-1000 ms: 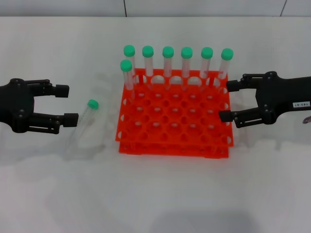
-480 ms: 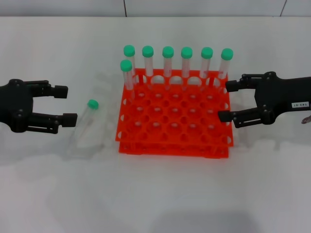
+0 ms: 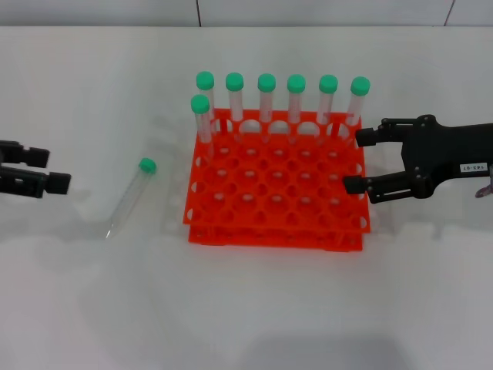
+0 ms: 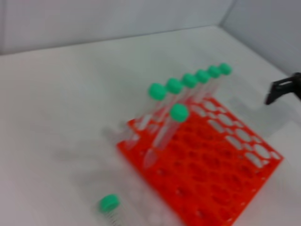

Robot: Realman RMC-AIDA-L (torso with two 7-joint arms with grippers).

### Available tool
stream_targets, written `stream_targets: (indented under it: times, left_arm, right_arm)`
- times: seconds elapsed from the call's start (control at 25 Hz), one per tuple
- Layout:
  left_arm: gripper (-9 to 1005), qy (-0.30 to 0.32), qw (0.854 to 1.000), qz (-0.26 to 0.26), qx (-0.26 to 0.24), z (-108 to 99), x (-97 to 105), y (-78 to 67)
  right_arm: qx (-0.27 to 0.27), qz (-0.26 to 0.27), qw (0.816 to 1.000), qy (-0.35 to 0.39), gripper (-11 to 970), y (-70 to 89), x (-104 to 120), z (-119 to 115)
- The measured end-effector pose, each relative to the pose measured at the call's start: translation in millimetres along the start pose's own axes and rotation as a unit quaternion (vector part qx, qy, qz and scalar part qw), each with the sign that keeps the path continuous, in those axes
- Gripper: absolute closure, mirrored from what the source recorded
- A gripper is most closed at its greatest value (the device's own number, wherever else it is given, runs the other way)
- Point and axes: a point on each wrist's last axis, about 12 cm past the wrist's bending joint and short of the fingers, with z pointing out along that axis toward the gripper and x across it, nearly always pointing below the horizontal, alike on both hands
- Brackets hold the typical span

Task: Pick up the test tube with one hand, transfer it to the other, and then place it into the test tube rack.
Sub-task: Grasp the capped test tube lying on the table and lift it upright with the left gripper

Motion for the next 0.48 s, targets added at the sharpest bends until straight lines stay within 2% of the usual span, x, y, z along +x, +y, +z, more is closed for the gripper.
stream_targets:
  times: [0.2,0.48]
  left_arm:
    - [118,0.042,0.997,-0.052,-0.029,-1.9,-6.9,5.3]
    - [119,0.106,0.985,-0.113,-0.075,8.6,-14.9,13.9]
  right_arm:
    - [0.002,0.001,1.000,-0.002,106,0.2,-0.1,1.7]
    - [0.001,0.000,1.000,-0.006,106,0.0,-1.0,5.9]
